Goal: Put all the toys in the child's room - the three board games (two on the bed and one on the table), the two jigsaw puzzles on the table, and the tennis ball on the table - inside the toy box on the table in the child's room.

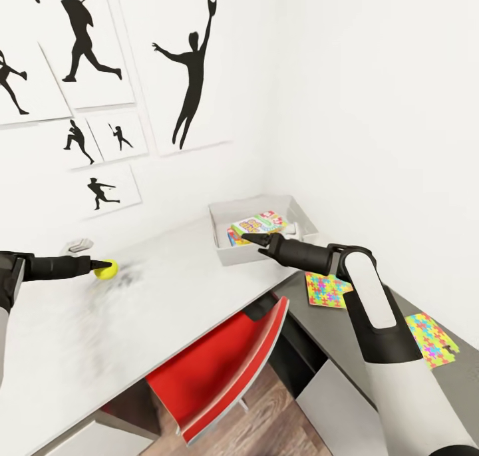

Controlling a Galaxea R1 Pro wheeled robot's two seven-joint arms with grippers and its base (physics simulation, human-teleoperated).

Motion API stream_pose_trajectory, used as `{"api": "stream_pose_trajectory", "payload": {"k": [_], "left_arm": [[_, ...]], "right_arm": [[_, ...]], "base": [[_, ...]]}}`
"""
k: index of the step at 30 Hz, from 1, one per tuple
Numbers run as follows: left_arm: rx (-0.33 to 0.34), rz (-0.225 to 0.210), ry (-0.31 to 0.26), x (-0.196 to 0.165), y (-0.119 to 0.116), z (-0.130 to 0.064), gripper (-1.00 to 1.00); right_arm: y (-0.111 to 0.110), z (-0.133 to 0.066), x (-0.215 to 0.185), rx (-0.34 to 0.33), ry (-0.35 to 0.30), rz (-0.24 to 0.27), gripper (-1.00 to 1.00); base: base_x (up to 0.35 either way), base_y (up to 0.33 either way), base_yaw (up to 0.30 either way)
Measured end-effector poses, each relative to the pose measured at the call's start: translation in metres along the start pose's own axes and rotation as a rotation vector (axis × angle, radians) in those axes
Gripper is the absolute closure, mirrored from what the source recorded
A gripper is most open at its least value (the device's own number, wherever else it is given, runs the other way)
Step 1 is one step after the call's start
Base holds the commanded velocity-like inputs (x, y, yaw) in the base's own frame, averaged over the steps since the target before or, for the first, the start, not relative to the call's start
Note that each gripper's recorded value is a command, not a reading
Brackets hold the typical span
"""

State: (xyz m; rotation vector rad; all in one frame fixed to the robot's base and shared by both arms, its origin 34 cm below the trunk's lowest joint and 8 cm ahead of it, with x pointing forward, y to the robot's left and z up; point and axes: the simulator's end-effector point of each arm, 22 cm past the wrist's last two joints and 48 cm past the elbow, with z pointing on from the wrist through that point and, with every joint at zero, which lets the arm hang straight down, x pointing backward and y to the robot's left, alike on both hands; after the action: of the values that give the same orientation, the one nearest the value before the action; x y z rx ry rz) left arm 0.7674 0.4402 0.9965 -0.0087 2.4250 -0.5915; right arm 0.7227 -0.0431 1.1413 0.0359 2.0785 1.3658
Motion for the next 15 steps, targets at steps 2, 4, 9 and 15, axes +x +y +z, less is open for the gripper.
{"api": "stream_pose_trajectory", "payload": {"k": [2,4,9,15], "left_arm": [[0.002,0.001,-0.003,-0.001,-0.001,-0.002,1.00],[0.004,0.003,-0.006,-0.003,-0.002,-0.004,1.00],[0.006,0.006,-0.014,-0.006,-0.003,-0.009,1.00],[0.008,0.010,-0.023,-0.010,-0.006,-0.014,1.00]], "right_arm": [[0.002,-0.001,0.000,-0.001,-0.001,-0.002,-1.00],[0.003,-0.002,-0.001,-0.003,-0.003,-0.004,-1.00],[0.013,-0.004,-0.002,-0.031,-0.007,-0.011,-1.00],[0.018,-0.007,-0.002,-0.046,-0.009,-0.016,-1.00]], "base": [[0.000,0.000,-0.107],[0.000,0.000,-0.106],[0.000,0.000,-0.106],[0.000,0.000,-0.106]]}}
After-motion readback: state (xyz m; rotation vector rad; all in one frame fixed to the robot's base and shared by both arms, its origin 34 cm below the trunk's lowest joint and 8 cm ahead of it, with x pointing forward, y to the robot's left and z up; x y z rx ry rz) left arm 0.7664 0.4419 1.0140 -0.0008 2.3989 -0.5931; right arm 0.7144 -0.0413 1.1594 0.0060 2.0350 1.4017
